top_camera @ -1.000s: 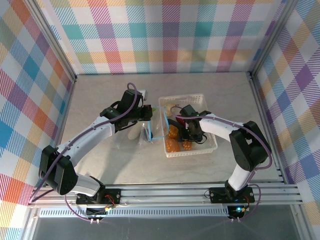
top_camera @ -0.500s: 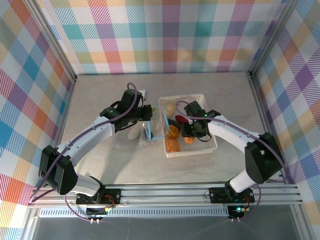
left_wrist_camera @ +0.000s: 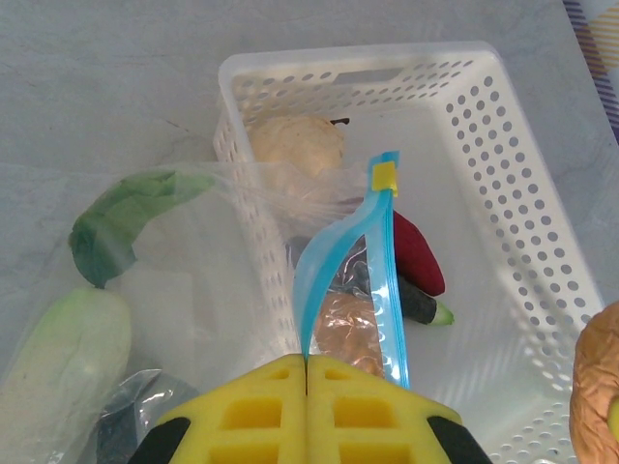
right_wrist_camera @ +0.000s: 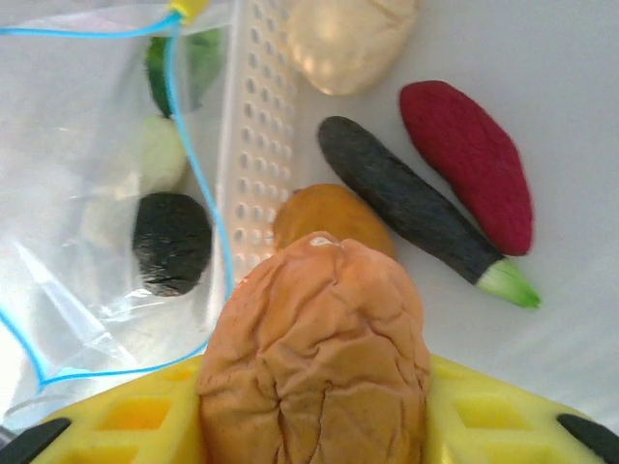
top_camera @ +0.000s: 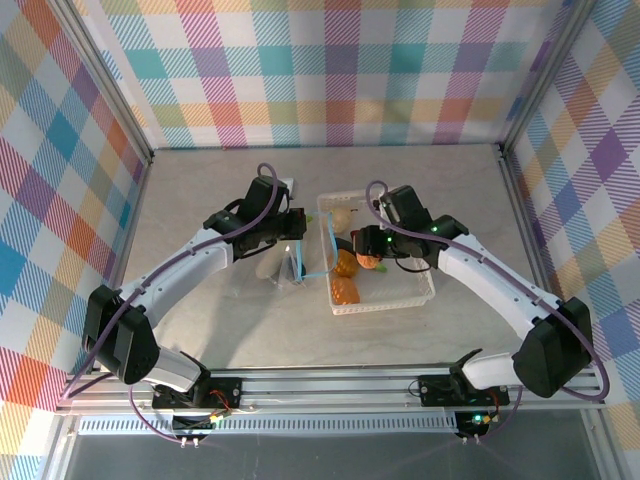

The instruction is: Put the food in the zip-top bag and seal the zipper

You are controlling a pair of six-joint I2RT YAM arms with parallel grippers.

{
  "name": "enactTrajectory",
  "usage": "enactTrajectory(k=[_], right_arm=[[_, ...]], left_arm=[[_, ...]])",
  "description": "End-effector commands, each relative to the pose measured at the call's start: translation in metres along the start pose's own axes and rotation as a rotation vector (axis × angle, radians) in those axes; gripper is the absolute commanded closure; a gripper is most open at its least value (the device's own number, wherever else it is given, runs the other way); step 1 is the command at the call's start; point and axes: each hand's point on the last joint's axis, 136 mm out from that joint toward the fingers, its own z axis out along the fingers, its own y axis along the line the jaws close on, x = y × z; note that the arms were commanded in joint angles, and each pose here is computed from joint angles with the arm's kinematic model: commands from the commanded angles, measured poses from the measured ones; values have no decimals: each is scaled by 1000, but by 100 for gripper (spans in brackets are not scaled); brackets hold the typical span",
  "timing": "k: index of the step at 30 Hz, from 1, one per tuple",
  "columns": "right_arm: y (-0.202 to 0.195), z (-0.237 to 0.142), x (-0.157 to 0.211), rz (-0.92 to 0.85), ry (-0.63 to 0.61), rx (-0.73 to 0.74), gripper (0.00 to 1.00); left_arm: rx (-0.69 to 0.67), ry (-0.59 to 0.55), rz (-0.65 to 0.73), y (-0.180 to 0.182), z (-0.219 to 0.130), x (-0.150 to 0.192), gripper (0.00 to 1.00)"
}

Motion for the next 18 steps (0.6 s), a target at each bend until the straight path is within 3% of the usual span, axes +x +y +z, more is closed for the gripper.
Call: enactTrajectory(k=[1,18], right_arm=[[25,-10,-11,-5,-31,-88,57],[79,3,-10,-49,-31,-200,56]], left_arm=[[7,-8,6,-2,-3,-12,99],[10,-15,10,-3,-7,-13,99]])
